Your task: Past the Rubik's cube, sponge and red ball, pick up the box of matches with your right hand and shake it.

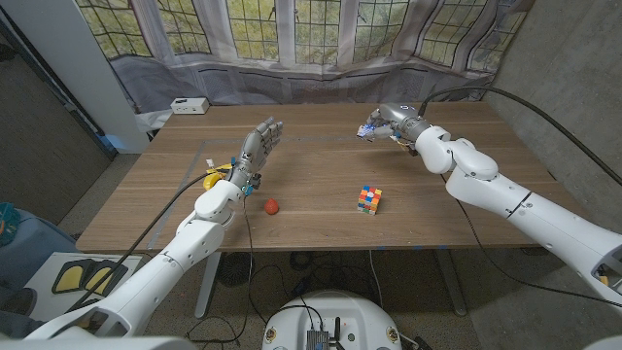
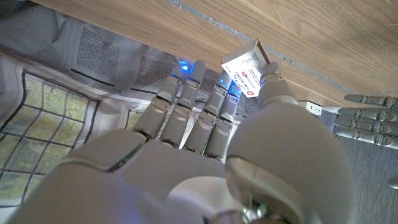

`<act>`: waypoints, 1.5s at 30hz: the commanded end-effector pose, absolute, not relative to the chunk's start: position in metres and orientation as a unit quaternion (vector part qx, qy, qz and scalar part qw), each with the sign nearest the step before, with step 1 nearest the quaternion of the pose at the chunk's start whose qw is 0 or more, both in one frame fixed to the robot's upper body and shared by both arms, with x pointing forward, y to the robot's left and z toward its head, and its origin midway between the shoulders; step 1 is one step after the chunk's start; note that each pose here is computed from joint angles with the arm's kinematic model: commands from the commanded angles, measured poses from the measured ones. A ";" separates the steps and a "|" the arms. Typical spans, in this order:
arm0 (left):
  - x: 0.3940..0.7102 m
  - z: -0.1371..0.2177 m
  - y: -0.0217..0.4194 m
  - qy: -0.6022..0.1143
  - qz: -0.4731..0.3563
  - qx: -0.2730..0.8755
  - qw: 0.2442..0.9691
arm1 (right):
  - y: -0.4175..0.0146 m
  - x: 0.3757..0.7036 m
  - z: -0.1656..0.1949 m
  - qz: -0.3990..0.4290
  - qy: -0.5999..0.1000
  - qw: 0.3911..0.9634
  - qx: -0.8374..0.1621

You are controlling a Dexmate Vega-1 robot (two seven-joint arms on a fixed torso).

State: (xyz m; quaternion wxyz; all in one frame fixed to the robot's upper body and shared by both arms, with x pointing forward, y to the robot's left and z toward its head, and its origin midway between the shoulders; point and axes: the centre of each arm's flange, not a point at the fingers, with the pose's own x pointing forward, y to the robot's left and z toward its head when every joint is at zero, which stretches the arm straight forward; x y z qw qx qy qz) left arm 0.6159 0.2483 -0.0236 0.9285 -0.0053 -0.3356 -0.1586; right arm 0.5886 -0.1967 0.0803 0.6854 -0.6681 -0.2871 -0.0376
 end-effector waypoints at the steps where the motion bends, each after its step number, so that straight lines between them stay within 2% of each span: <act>1: 0.617 -0.021 0.247 -0.337 -0.159 -0.005 0.928 | -0.200 0.596 0.072 -0.042 -0.262 0.682 -0.681; 29: 0.613 -0.023 0.252 -0.338 -0.152 -0.011 0.929 | -0.209 0.630 0.045 -0.035 -0.184 0.692 -0.697; 45: 0.610 -0.023 0.253 -0.338 -0.148 -0.009 0.929 | -0.212 0.644 0.030 -0.048 -0.151 0.673 -0.722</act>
